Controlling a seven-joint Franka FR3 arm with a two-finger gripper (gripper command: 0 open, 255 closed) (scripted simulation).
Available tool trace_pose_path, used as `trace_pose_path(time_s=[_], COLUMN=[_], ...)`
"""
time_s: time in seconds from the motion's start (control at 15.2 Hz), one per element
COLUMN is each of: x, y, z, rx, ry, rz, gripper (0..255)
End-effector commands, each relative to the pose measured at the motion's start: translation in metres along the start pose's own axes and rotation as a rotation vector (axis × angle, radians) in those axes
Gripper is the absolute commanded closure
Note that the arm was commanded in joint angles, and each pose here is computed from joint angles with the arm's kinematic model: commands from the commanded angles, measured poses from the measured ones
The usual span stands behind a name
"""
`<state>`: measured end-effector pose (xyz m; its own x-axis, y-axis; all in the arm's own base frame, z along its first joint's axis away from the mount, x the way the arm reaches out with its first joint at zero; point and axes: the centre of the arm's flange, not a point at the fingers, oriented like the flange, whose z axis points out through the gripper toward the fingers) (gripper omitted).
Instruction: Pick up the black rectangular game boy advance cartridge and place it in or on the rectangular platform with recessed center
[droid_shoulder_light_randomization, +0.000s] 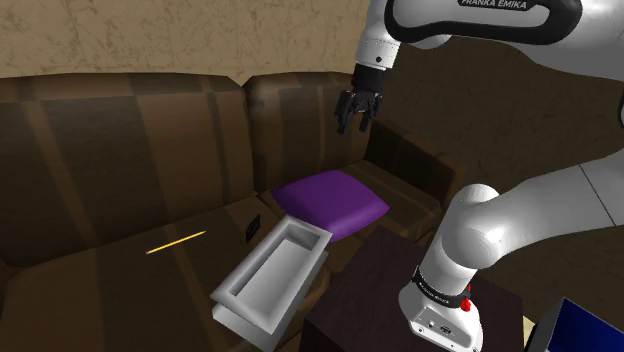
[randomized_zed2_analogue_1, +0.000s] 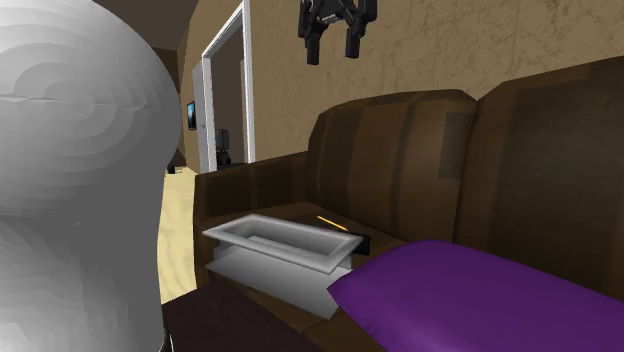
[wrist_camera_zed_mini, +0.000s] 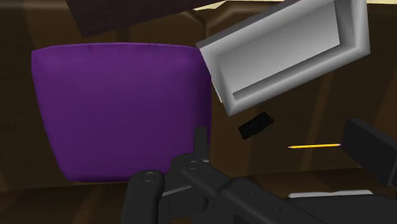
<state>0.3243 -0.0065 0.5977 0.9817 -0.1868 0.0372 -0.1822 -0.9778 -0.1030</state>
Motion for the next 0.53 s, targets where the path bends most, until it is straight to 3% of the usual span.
trace_pose_path(time_s=[0.0,0.46], x=[0.000,0.038], y=[0.000,-0.042], z=[0.000,0.076], rx=[0.000,-0.013], ry=[0.000,-0.023], rz=[0.000,0.193], gripper=[0,0])
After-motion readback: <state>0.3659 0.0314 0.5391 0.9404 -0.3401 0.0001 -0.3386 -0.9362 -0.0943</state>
